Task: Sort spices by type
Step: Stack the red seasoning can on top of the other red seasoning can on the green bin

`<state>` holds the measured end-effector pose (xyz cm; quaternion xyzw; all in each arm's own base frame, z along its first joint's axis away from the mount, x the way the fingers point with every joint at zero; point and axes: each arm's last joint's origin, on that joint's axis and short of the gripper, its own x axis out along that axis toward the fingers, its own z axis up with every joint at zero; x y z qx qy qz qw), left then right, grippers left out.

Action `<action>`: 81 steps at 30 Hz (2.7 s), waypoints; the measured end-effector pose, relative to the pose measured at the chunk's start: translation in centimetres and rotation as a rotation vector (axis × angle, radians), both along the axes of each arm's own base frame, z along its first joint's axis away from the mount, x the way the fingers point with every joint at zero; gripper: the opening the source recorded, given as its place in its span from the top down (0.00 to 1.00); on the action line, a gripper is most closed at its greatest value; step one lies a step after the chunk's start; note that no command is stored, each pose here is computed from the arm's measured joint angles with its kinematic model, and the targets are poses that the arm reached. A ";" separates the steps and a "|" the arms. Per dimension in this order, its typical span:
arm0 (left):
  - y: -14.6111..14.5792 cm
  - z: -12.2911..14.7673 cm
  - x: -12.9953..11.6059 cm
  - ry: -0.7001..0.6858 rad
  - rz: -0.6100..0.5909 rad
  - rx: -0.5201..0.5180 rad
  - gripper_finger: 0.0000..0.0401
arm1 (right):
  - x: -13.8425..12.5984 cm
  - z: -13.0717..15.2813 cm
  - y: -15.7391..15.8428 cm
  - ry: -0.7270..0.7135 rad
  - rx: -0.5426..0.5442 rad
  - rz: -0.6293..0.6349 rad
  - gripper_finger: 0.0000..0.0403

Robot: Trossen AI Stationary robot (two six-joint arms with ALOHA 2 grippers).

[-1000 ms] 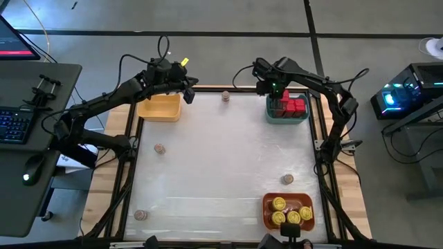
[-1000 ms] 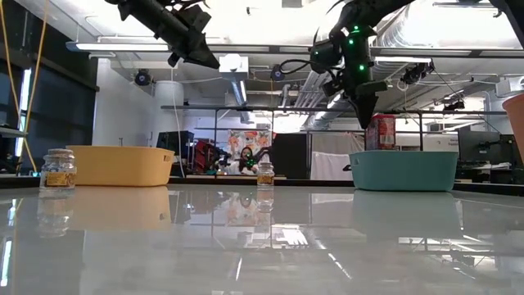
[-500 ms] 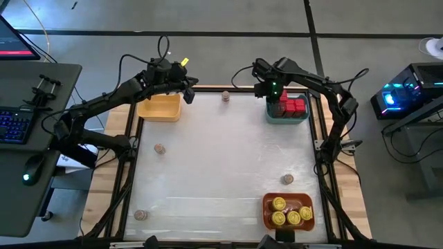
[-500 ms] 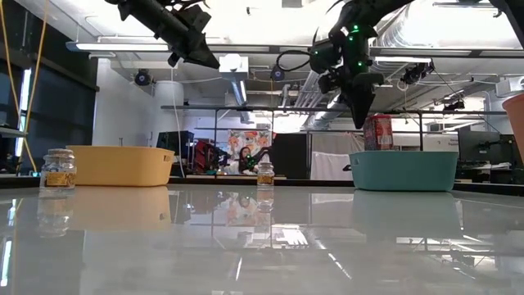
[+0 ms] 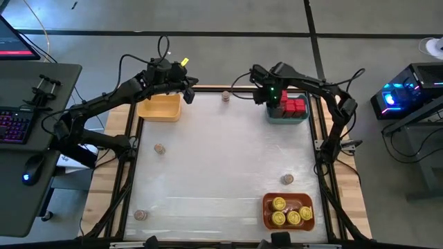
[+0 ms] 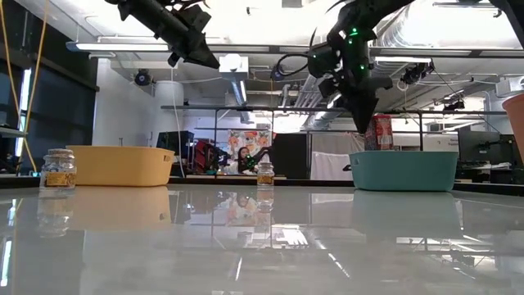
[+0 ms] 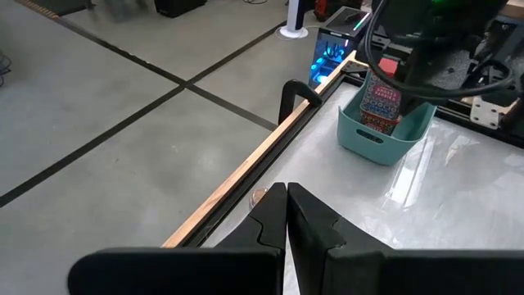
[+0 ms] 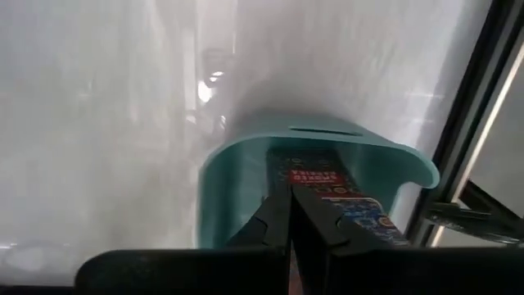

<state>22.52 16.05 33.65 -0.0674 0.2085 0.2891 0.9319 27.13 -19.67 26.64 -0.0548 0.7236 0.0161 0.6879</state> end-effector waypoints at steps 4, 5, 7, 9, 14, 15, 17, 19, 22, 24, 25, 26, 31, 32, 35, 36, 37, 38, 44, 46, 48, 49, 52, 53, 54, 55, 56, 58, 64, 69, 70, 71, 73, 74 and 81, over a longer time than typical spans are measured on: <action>0.0 0.0 0.0 0.000 0.000 0.000 1.00 | 0.0 -0.5 -0.1 0.006 -0.024 0.009 1.00; 0.0 0.0 0.0 0.000 0.000 0.000 1.00 | 0.0 -0.6 -0.1 0.013 -0.020 0.018 1.00; 0.0 0.0 0.0 0.000 0.000 0.000 1.00 | 0.0 -0.9 0.0 0.024 -0.019 0.041 1.00; 0.0 0.0 0.0 0.000 0.000 0.000 1.00 | 0.0 -1.1 0.1 0.046 -0.033 0.069 1.00; 0.0 0.0 0.0 0.000 0.000 0.000 1.00 | 0.2 -1.7 0.5 0.109 -0.122 0.079 1.00; 0.0 0.0 0.0 0.000 0.000 0.000 1.00 | 0.3 -1.8 0.6 0.109 -0.124 0.063 1.00; 0.0 0.0 0.0 0.000 0.000 0.000 1.00 | 0.5 -2.1 1.1 0.106 -0.129 0.033 1.00; 0.0 0.0 0.0 0.000 0.000 0.000 1.00 | 0.9 -2.3 1.8 0.108 -0.128 0.030 1.00; 0.0 0.0 0.0 0.000 0.000 0.000 1.00 | 1.5 -2.3 2.7 0.094 -0.138 0.018 1.00; 0.0 0.0 0.0 0.000 0.000 0.001 1.00 | 2.2 -2.3 3.5 0.057 -0.160 -0.071 1.00; 0.0 0.0 0.0 0.000 -0.001 0.001 1.00 | 2.5 -2.3 3.8 0.035 -0.170 -0.123 1.00; 0.0 0.0 0.0 0.003 -0.003 0.005 1.00 | 2.8 -2.3 4.2 0.018 -0.178 -0.176 1.00; 0.0 0.0 0.0 0.008 -0.007 0.013 1.00 | 3.7 -3.7 5.7 0.103 -0.248 -0.247 1.00; 0.0 0.0 0.0 0.008 -0.007 0.013 1.00 | 4.0 -4.1 5.9 0.131 -0.282 -0.246 1.00; 0.0 0.0 0.0 0.008 -0.007 0.013 1.00 | 4.7 -5.8 6.6 0.216 -0.333 -0.226 1.00; 0.0 0.0 0.0 0.008 -0.007 0.013 1.00 | 4.9 -6.4 6.8 0.241 -0.358 -0.215 1.00; 0.0 0.0 0.0 0.008 -0.007 0.013 1.00 | 5.1 -6.7 7.0 0.262 -0.388 -0.208 1.00; 0.0 0.0 0.0 0.008 -0.007 0.013 1.00 | 5.3 -7.1 7.2 0.279 -0.416 -0.202 1.00; 0.0 0.0 0.0 0.008 -0.006 0.013 1.00 | 5.8 -7.6 8.0 0.305 -0.538 -0.163 1.00; 0.0 0.0 0.0 0.008 -0.005 0.014 1.00 | 5.6 -7.5 8.0 0.322 -0.551 -0.167 1.00; 0.0 0.0 0.0 0.008 -0.005 0.013 1.00 | 5.7 -7.2 8.0 0.316 -0.560 -0.192 1.00; 0.0 0.0 0.0 0.006 -0.003 0.011 1.00 | 5.7 -7.1 8.0 0.313 -0.553 -0.203 1.00; 0.0 0.0 0.0 0.004 -0.001 0.008 1.00 | 5.8 -6.6 8.0 0.308 -0.527 -0.215 1.00; 0.0 0.0 0.0 0.004 -0.001 0.007 1.00 | 5.9 -6.4 7.9 0.300 -0.530 -0.215 1.00; 0.0 0.0 0.0 0.004 -0.001 0.008 1.00 | 6.0 -6.3 7.9 0.298 -0.538 -0.214 1.00; 0.0 0.0 0.0 0.004 -0.001 0.008 1.00 | 5.9 -6.3 7.7 0.302 -0.542 -0.213 1.00; 0.0 0.0 0.0 0.004 -0.001 0.008 1.00 | 5.8 -6.3 7.5 0.304 -0.541 -0.219 1.00; 0.0 0.0 0.0 0.004 0.000 0.008 1.00 | 5.6 -6.5 6.8 0.311 -0.546 -0.253 1.00; 0.0 0.0 0.0 0.005 0.001 0.009 1.00 | 4.8 -6.9 5.0 0.374 -0.580 -0.294 1.00; 0.0 0.0 0.0 0.004 0.001 0.009 1.00 | 4.4 -6.8 4.5 0.389 -0.590 -0.302 1.00; 0.0 0.0 0.0 0.004 0.001 0.009 1.00 | 4.4 -6.8 4.5 0.391 -0.590 -0.302 1.00; 0.0 0.0 0.0 0.004 0.001 0.009 1.00 | 4.4 -6.8 4.4 0.394 -0.589 -0.300 1.00; 0.0 0.0 0.0 0.004 0.001 0.009 1.00 | 4.3 -6.8 4.3 0.396 -0.592 -0.299 1.00; 0.0 0.0 0.0 0.004 0.001 0.009 1.00 | 4.3 -6.8 4.2 0.397 -0.591 -0.300 1.00; 0.0 0.0 0.0 0.004 0.001 0.008 1.00 | 4.2 -6.8 4.3 0.413 -0.553 -0.294 1.00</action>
